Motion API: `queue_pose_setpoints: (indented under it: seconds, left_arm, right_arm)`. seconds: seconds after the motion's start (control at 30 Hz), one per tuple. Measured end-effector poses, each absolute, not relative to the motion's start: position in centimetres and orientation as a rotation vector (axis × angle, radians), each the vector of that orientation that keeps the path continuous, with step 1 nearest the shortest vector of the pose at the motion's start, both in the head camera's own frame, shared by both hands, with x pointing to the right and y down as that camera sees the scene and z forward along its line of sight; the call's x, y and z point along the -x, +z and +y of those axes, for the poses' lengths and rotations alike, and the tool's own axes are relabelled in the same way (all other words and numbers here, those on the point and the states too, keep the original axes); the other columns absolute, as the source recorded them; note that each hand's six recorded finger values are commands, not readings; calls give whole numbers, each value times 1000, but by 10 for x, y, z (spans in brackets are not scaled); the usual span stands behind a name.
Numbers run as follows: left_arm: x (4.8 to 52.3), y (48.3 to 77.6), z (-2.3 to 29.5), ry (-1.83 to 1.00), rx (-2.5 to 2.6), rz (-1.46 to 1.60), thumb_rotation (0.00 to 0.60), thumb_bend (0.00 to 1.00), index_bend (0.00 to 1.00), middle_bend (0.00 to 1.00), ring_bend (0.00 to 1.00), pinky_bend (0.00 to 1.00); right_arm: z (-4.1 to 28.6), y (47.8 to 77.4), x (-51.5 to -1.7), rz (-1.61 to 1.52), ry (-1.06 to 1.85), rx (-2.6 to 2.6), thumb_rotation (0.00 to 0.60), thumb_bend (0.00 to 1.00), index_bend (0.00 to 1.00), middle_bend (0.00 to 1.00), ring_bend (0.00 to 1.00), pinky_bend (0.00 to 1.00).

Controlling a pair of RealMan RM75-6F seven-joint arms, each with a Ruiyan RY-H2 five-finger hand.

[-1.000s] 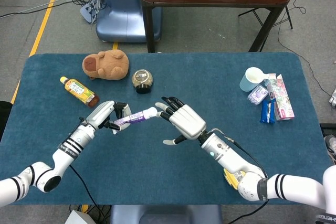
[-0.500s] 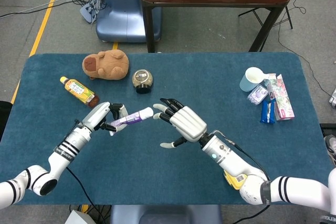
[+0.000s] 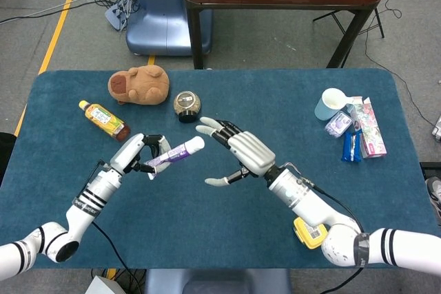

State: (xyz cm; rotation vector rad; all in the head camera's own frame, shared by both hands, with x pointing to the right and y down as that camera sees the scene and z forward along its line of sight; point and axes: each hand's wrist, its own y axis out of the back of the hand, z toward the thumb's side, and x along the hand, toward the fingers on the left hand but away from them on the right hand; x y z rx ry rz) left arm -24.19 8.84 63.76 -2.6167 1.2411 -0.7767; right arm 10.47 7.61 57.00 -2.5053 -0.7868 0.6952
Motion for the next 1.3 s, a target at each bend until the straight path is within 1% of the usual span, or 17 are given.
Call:
queue_pose_setpoints:
  seconds: [0.13,0.37,0.67,1.1,1.3]
  left_arm:
    - [232,635,92,-742,2632,1237,600,509,641,804,663,556]
    - [221,636,94,-717,2640,1229,600,508,642,806,663,556]
    - [215,636,88,-691,2639,1257,600,508,642,806,663,556]
    - [214,632,83,-658,2627,1280,600,508,642,806,663,556]
    - [214,632,83,-654,2630,1283,600,508,643,806,662,556]
  right_arm:
    - [70,569,-97,-815,672,2588,357,0,0,0,0,0]
    - [61,572,-80,-860,615,2658,355,0,0,0,0,0]
    - [55,581,-59,-915,554,2725,353,0,0,0,0,0]
    - [58,593,-40,-974,486,2845,350,0,0,0,0,0]
    - [61,594,-34,-985,446,2885,350,0,0,0,0,0]
